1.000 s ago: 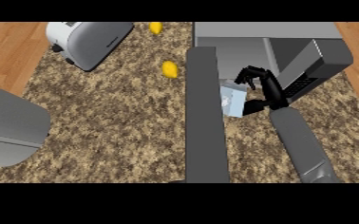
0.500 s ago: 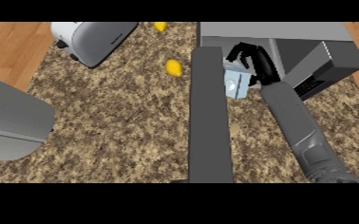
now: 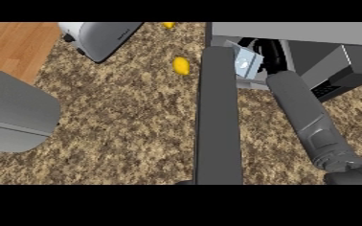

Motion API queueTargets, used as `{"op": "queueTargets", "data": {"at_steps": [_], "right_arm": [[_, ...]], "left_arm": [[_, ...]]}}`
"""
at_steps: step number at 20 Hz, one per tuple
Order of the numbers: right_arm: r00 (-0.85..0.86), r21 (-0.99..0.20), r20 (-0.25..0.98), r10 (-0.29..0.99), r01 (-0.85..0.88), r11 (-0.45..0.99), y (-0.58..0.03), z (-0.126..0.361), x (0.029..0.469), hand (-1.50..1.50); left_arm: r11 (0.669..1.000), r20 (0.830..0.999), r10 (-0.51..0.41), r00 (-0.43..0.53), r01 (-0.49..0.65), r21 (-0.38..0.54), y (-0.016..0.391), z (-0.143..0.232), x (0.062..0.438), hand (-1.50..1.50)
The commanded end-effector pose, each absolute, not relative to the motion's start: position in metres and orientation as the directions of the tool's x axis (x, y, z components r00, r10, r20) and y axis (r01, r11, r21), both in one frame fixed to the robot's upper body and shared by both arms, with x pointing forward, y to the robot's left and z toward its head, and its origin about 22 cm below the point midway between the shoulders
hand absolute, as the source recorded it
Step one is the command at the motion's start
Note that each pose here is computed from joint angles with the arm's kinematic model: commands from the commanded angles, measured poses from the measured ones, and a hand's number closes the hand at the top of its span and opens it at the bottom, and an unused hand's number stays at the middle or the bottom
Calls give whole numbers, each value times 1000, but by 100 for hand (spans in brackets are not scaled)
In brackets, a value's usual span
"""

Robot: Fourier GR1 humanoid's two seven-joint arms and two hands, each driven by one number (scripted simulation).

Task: Pick up the milk, place it into the microwave and close the microwave

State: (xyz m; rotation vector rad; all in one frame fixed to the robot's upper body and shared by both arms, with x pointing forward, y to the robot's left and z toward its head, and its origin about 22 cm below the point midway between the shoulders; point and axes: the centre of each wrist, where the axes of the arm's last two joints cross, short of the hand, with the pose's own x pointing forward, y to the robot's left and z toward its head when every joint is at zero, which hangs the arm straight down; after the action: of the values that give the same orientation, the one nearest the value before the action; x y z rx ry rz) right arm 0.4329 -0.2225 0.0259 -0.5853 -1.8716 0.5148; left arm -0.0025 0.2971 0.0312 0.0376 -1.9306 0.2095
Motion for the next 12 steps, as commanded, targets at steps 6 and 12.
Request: {"op": "queueTargets", "data": {"at_steps": [6, 12], "right_arm": [[-252, -570, 701, 667, 363, 737, -238, 38, 439, -150], [-260, -637, 676, 690, 264, 724, -216, 21, 434, -150]], "left_arm": [[991, 936, 51, -347, -101, -91, 309, 27, 6, -150], [997, 932, 33, -362, -55, -56, 307, 23, 23, -150]]}}
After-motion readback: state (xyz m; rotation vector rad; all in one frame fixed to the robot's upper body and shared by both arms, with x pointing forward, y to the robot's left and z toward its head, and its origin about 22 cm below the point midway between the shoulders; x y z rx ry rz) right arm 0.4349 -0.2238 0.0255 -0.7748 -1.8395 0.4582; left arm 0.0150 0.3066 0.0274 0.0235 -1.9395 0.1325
